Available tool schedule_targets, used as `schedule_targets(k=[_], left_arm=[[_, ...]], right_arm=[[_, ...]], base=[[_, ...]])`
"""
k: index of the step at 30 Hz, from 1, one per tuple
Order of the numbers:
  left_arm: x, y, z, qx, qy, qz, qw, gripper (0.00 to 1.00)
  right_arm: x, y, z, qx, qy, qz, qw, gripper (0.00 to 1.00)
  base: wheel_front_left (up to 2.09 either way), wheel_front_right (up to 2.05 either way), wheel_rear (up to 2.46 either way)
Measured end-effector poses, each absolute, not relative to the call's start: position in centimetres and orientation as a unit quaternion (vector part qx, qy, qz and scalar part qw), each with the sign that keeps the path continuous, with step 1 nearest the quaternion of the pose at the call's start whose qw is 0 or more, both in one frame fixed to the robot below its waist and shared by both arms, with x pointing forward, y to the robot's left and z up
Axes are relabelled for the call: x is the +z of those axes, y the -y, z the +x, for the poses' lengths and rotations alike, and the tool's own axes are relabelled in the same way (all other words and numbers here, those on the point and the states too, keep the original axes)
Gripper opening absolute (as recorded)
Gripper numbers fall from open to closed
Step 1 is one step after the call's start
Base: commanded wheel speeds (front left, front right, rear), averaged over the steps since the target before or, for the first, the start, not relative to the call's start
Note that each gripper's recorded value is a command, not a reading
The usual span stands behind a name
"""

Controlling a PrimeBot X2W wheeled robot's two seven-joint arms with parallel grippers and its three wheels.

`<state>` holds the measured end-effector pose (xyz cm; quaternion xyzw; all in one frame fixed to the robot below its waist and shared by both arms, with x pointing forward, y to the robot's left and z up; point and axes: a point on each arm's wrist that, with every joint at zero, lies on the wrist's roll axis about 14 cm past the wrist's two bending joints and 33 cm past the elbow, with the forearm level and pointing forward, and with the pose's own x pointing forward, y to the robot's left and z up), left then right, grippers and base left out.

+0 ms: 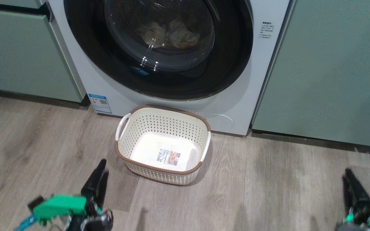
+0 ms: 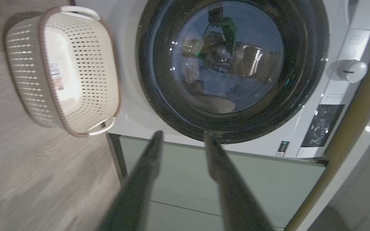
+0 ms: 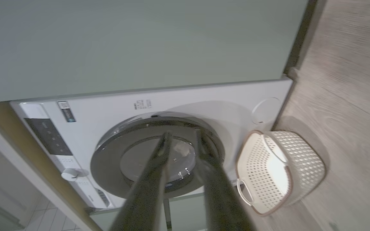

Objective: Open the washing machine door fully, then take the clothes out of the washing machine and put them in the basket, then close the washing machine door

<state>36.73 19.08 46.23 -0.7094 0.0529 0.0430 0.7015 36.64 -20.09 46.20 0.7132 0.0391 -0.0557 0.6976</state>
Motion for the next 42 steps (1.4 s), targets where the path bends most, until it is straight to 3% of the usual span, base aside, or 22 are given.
schedule_targets(k=[7,17,27,42], left_arm=[[40.7,-18.8,33.1,0.109,-0.111,-0.711,0.686,1.00],[41.6,-18.7,34.1,0.099,-0.102,-0.693,0.707,1.00],[42.7,-19.0,35.0,0.087,-0.093,-0.644,0.754,1.00],[44.7,-19.1,36.4,0.061,-0.074,-0.547,0.832,1.00]], right_arm=[[40.6,19.8,32.8,-0.121,-0.100,0.712,0.684,1.00],[41.6,19.7,33.7,-0.112,-0.087,0.702,0.698,1.00],[42.4,19.8,34.2,-0.104,-0.080,0.669,0.732,1.00],[44.8,19.6,35.7,-0.072,-0.061,0.579,0.810,1.00]], base=[[0.00,0.00,0.00],[0.00,0.00,0.00],[0.00,0.00,0.00],[0.00,0.00,0.00]])
